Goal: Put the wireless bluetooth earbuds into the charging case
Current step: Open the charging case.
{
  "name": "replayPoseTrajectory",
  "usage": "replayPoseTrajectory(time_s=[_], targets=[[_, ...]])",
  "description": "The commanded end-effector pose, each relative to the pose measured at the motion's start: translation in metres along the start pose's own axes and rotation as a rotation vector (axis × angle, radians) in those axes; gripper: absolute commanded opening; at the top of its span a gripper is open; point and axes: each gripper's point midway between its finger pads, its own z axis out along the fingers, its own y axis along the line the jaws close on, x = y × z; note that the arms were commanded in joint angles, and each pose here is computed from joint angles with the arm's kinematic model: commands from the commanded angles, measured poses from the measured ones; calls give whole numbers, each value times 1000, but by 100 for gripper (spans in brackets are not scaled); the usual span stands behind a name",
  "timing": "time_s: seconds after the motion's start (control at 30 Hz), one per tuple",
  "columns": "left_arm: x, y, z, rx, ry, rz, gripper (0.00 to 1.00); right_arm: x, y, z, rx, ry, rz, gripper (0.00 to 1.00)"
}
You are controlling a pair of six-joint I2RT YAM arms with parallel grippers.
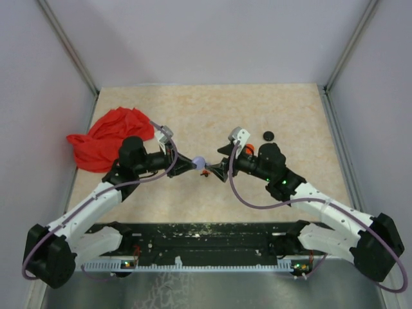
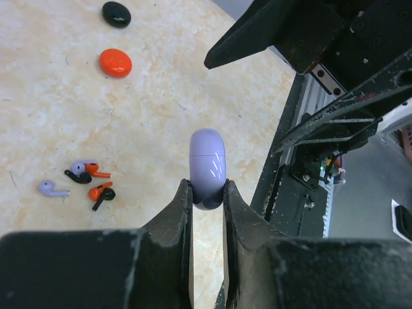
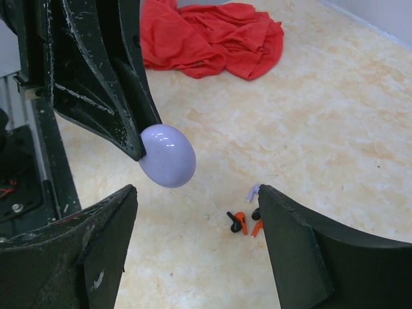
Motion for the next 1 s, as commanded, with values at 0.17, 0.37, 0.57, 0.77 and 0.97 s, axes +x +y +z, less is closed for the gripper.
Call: replayPoseTrajectory(time_s=[0.17,0.37,0.57,0.77,0.97], targets=[[-31,-30,-18,78,-32,293,0,-55,31,-7,-184,-147,20,76],[-28,-39,-20,140,-17,378,0,-61,33,-3,-200,-168,25,76],[-23,-46,-20,199,-2,374,0,-60,31,1,-196,-169,28,75],[-19,-53,-21,245,-5,360,0,-54,31,8,-209,-160,39,72],[-19,-55,-21,259,-8,361,0,-55,33,11,-229,-163,47,70]])
